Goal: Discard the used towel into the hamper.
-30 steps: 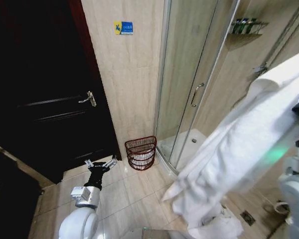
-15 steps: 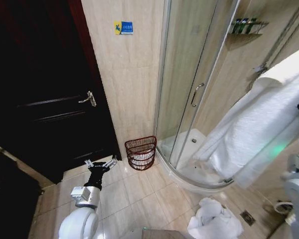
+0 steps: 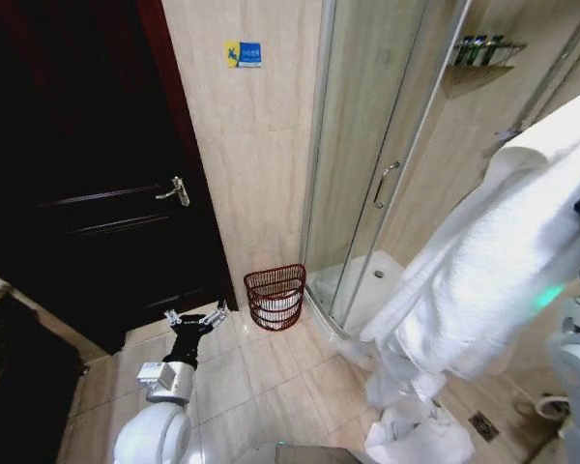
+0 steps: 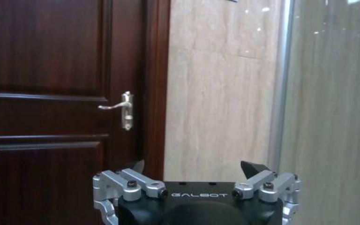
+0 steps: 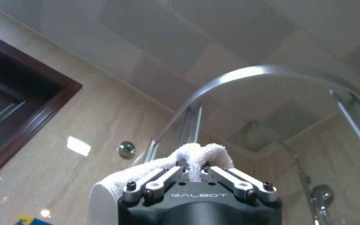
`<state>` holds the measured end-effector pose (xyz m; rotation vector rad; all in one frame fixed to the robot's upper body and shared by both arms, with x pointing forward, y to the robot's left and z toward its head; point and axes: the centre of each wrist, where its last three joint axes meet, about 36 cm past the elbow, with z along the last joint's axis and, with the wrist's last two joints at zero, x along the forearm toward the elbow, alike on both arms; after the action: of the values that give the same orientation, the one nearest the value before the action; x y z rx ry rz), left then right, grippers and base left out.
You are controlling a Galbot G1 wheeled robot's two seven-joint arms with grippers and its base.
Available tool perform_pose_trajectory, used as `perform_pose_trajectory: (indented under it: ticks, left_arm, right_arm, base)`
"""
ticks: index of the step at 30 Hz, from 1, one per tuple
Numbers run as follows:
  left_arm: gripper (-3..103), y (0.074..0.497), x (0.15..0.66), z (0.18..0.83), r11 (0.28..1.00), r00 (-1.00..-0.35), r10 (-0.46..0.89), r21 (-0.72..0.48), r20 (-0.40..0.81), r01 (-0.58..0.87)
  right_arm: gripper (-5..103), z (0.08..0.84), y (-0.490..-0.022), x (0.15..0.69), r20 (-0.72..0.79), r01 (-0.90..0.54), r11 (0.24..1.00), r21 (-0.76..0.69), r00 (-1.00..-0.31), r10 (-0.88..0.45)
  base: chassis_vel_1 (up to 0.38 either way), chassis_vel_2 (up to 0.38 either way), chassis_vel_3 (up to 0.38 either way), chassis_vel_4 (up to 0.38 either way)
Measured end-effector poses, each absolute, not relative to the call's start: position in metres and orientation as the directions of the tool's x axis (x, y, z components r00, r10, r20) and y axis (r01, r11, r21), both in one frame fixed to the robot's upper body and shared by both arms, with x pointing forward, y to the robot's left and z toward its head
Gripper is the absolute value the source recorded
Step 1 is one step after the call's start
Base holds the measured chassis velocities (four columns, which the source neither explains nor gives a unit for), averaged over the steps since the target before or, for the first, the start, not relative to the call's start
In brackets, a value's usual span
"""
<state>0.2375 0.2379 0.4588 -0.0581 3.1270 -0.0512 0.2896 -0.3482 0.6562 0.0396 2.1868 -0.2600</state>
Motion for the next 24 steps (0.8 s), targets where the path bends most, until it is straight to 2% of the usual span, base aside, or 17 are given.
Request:
perform_pose_trajectory:
  ticks: [13,24]
  left_arm:
    - [100,0.2379,0.2375,0.4588,0.999,-0.999,-0.037,-0.033,-0.013,-0.037]
    - [100,0.2379,0.2375,0.4587,0.999,-0.999,-0.037,-0.033,-0.013,-0.037]
  right_arm:
    - [4,0.656,-0.3464,0.2855,-0.815,0.128,0.978,-0.164,-0.577,-0.061]
    - [4,0.6567,-0.3452,0.283,-0.801,0.149,0.974,-0.17,-0.596,-0.049]
  base:
    - [0.075,0.084,0.08,0.085]
    - [0.034,0.034,0.037,0.042]
